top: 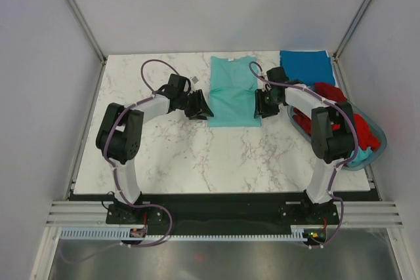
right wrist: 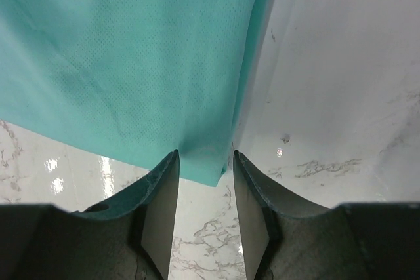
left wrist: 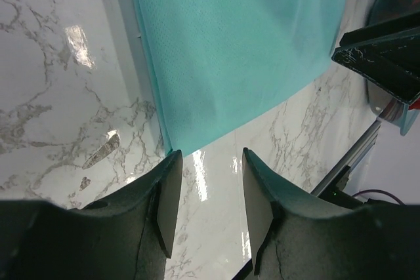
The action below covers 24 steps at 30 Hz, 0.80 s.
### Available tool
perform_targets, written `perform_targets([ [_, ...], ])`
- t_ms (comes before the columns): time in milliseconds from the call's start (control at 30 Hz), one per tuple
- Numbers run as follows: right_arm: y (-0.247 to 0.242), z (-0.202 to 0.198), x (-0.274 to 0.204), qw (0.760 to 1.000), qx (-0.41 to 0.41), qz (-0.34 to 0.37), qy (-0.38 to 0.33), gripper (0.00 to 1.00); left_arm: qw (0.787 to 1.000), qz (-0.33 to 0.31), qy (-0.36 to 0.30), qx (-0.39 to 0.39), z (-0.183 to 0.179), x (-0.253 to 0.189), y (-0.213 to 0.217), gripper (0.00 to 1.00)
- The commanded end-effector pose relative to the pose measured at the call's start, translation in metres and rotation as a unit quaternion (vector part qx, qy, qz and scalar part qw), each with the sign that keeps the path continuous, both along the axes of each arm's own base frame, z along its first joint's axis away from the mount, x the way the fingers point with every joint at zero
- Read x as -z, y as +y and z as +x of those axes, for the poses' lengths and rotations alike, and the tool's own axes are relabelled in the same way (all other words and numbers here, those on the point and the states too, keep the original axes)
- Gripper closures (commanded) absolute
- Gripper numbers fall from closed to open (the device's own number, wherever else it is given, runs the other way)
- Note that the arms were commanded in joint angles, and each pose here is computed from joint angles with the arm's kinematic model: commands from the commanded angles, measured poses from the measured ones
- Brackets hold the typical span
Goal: Fold and stack the t-shirts
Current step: Fold the tshirt
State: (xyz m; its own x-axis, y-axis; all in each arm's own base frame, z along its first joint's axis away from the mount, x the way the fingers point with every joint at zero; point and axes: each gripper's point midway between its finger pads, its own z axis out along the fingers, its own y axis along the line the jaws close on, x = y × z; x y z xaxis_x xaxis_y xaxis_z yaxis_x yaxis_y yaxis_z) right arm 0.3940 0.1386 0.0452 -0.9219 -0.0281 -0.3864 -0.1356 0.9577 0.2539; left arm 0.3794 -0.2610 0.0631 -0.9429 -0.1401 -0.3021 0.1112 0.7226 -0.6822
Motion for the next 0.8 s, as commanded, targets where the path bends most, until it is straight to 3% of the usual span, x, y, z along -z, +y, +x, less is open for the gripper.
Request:
perform_targets([
  [0, 0.005, -0.003, -0.004, 0.999, -0.020, 0.026, -0.007, 0.54, 1.000, 0.014, -0.017, 0.013, 0.003, 0.013, 0.001, 0.51],
  [167, 0.004, -0.010, 0.006, 0.999, -0.024, 0.030, 0.003, 0.55, 0.999, 0.044, -0.002, -0.004, -0.005, 0.032, 0.010, 0.52],
  [500, 0.002, -0.022, 0.024, 0.998, -0.018, 0.045, 0.026, 0.58, 0.999, 0.038, 0.013, 0.006, -0.011, 0.039, 0.001, 0.54],
  [600, 0.001, -0.026, 0.029, 0.998, -0.017, 0.044, 0.031, 0.61, 0.999, 0.031, 0.027, 0.009, -0.012, 0.045, -0.002, 0.63],
  [633, 0.001, -0.029, 0.031, 0.998, -0.018, 0.044, 0.035, 0.64, 0.999, 0.027, 0.030, 0.013, -0.013, 0.045, -0.003, 0.72],
  [767, 0.005, -0.038, 0.027, 0.997, -0.015, 0.063, 0.040, 0.94, 0.999, 0.023, 0.039, 0.002, -0.020, 0.040, -0.001, 0.98],
])
